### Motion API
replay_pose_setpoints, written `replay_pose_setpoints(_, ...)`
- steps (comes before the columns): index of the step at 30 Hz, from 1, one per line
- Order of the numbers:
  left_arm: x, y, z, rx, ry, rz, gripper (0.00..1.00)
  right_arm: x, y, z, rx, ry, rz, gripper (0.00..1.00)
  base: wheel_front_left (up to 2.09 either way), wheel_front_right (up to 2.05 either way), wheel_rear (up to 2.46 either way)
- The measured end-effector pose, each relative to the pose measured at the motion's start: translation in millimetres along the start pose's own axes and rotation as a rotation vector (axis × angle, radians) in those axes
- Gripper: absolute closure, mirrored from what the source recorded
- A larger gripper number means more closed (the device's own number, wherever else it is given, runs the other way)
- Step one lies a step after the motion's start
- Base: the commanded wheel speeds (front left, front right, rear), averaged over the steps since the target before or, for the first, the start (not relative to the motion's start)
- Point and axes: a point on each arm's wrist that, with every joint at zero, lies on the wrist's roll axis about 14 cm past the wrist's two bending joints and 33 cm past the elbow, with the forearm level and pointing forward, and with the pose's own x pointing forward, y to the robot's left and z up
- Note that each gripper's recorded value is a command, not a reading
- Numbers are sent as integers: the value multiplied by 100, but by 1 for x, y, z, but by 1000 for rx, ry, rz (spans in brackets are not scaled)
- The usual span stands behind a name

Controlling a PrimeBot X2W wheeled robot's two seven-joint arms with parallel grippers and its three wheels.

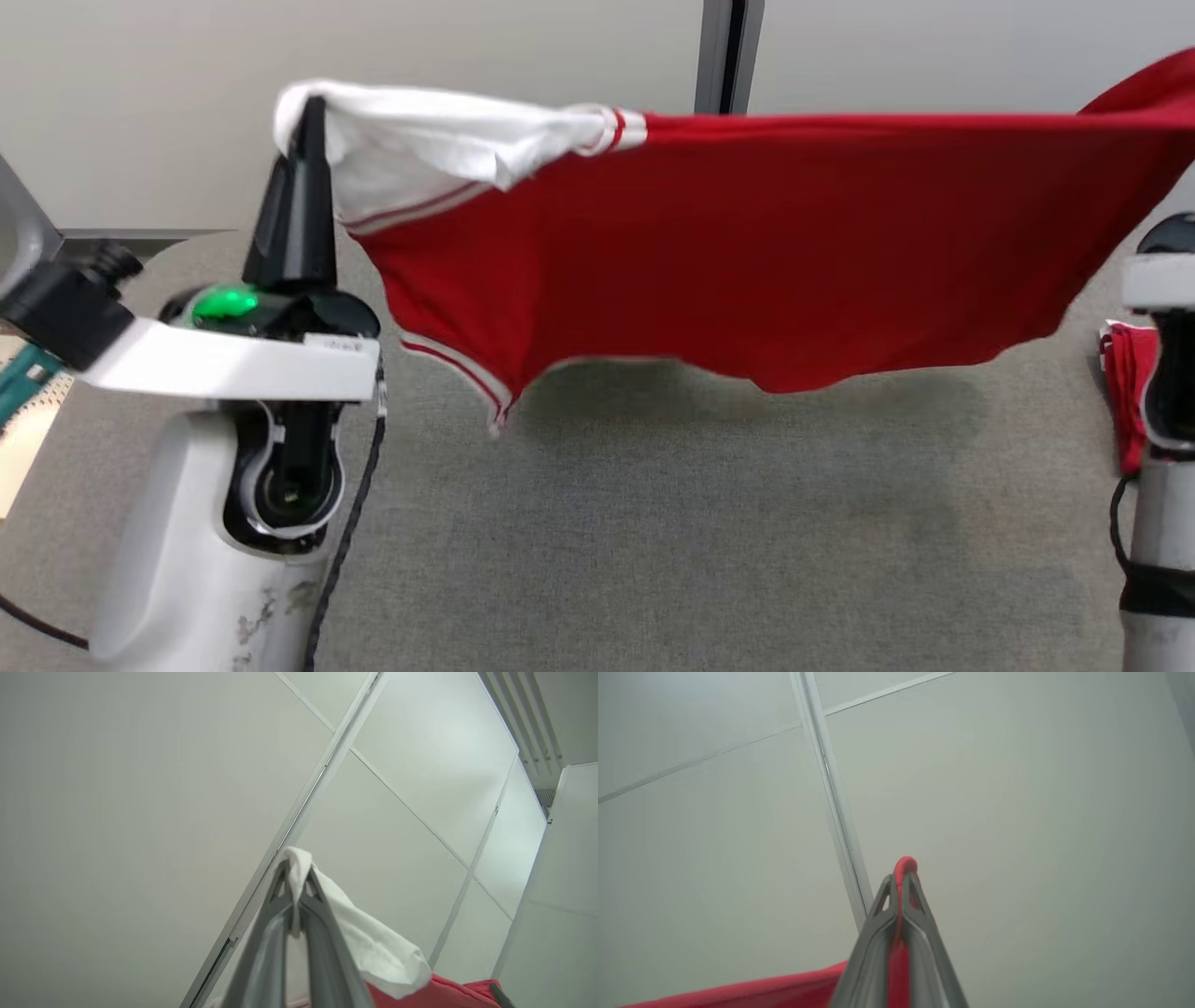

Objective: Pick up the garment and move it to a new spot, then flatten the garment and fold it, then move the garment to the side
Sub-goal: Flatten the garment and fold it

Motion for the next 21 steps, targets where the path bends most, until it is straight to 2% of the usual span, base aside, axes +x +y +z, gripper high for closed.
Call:
replay_pose_setpoints(3,14,-42,48,-44,-126,-88,100,8,12,52,-1,-131,28,100,0,0,0)
replay_pose_setpoints(6,19,-80,92,-18,-232,-161,100,10,17,94,-7,-233,36,100,0,0,0)
replay_pose_setpoints(8,20,-96,111,-24,-274,-178,100,9,17,113,-2,-276,33,100,0,0,0)
replay_pose_setpoints(12,21,-108,125,-24,-284,-183,100,8,15,124,4,-293,24,100,0,0,0)
replay_pose_setpoints(15,29,-102,126,49,-256,-152,100,12,16,118,-9,-257,26,100,0,0,0)
replay_pose_setpoints(18,44,-82,111,73,-182,-94,100,26,21,104,-9,-199,39,100,0,0,0)
replay_pose_setpoints(20,59,-66,103,88,-143,-62,100,43,25,94,3,-163,49,100,0,0,0)
replay_pose_setpoints(21,79,-48,94,97,-110,-30,100,65,27,81,24,-124,54,100,0,0,0)
